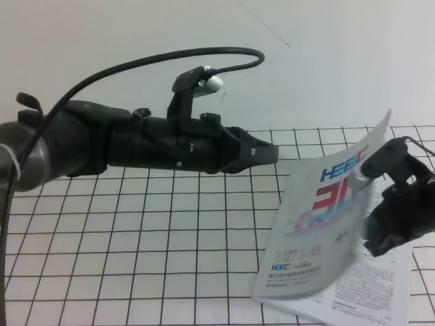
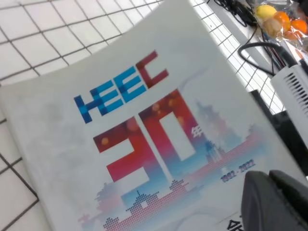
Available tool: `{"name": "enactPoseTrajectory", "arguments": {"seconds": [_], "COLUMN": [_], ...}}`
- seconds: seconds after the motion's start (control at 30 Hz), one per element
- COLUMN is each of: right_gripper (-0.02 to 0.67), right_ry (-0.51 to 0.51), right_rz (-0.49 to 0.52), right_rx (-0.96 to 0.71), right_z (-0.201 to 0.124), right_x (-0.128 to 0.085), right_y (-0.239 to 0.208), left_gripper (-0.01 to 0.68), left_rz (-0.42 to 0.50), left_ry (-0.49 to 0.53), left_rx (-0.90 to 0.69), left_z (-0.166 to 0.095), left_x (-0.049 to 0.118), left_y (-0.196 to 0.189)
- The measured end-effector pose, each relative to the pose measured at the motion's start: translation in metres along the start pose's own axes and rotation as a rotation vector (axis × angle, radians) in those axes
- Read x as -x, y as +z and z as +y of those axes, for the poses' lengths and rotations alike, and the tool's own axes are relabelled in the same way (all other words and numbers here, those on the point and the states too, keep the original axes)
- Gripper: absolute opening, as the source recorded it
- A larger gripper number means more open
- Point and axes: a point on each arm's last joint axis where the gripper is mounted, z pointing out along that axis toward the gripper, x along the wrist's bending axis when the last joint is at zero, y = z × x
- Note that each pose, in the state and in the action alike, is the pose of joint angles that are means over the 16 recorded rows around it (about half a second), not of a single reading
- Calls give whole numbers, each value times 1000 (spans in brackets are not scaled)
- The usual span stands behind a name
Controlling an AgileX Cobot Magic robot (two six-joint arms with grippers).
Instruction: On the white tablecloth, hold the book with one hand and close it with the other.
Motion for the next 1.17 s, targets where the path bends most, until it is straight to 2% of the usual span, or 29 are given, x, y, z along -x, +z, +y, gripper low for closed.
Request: {"name": "enactPoseTrajectory", "arguments": {"seconds": [0.13,0.27,0.43,0.6,0.73,0.87,0.93,1.17], "right_gripper": [-3,-3,-3,-3,-3,-3,-3,-3], "right_ry": [-89,-131,-87,5,59,81,82,82], "right_rz": [-104,-262,-493,-645,-681,-658,-633,-590], "right_rx": [-52,-118,-112,34,195,345,406,483], "right_z": [-2,-10,-25,-48,-72,-99,-112,-135], "right_x": [-2,-3,-10,-32,-55,-78,-88,-102], "right_y": [-40,-86,-152,-211,-241,-250,-248,-237], "left_gripper": [-4,-4,-4,-4,-4,-4,-4,-4], "left_rz": [45,140,307,470,556,628,663,722], "left_ry": [103,200,306,378,420,449,457,463], "left_rx": [-12,-40,-32,58,163,281,333,412], "left_z": [6,10,15,13,-1,-25,-40,-70], "left_x": [13,23,36,52,67,77,79,79], "left_y": [-15,-34,-69,-111,-142,-168,-178,-193]}}
